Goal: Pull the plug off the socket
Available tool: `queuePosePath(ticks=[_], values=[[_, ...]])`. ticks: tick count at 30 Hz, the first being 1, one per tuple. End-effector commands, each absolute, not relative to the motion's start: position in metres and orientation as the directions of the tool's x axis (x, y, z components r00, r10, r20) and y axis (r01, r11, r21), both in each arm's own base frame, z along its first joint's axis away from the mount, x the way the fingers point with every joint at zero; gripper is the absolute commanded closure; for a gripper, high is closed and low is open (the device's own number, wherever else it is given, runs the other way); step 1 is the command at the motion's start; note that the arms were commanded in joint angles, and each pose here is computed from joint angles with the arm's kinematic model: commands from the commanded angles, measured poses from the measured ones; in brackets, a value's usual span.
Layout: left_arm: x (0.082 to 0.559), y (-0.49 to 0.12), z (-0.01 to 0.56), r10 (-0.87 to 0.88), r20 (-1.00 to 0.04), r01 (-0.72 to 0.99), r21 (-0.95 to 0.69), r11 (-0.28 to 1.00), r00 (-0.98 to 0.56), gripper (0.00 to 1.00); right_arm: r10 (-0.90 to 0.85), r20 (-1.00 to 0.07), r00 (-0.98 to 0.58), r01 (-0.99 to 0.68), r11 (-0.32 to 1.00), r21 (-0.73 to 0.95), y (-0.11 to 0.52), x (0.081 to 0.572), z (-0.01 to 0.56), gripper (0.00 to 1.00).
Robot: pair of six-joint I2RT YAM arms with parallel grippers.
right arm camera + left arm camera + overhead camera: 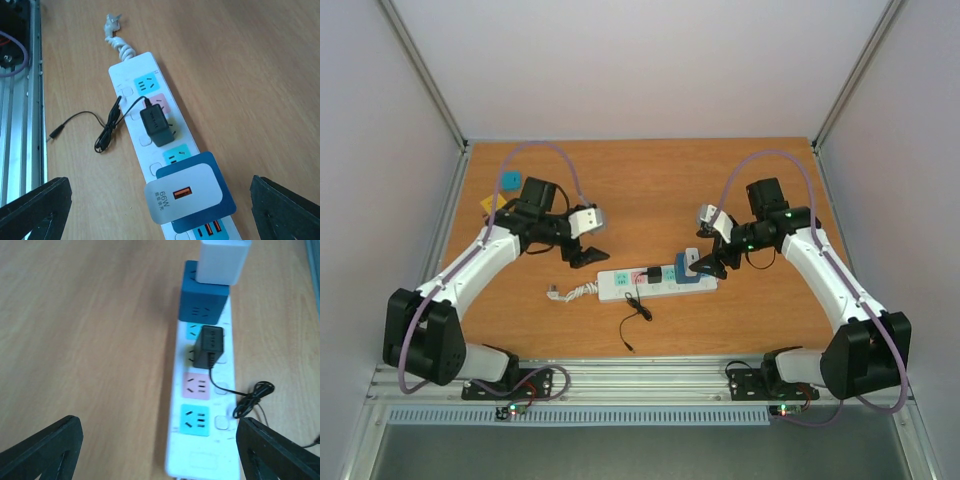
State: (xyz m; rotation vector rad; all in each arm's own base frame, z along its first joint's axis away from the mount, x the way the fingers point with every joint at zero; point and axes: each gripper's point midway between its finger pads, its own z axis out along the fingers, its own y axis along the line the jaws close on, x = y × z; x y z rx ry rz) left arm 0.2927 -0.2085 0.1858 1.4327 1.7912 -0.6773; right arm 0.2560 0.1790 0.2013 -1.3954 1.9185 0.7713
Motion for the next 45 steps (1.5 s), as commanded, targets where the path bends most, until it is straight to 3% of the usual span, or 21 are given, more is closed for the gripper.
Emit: queuePosePath(ticks=[1, 8, 21, 35, 45], values=[[0.284, -0.228, 0.192, 0.534, -0.845, 0.974, 0.084, 0.21, -0.042, 0.15, -0.605, -0.782, -0.147, -0.98, 0.198, 0.031, 0.18, 0.257, 0.196, 0.01], [0.261, -0.239, 0.176, 0.555, -0.832, 0.987, 0.081, 0.138, -0.009, 0.16, -0.645, -0.759, -0.085, -0.989, 0.15, -0.017, 0.179, 0.265, 0.173, 0.01], [0.256, -0.247, 0.165, 0.564, -0.824, 0.99, 0.033, 0.134, -0.049, 0.21, -0.704, -0.71, -0.011, -0.996, 0.068, -0.052, 0.189, 0.26, 0.131, 0.07], [0.253, -0.248, 0.16, 0.575, -0.816, 0.994, -0.002, 0.105, -0.063, 0.29, -0.689, -0.724, -0.008, -0.994, 0.086, -0.071, 0.2, 0.266, 0.125, 0.48], [0.253, -0.242, 0.155, 0.587, -0.805, 0.988, 0.008, 0.152, -0.083, 0.27, -0.635, -0.771, -0.054, -0.996, 0.086, -0.001, 0.228, 0.245, 0.13, 0.61]])
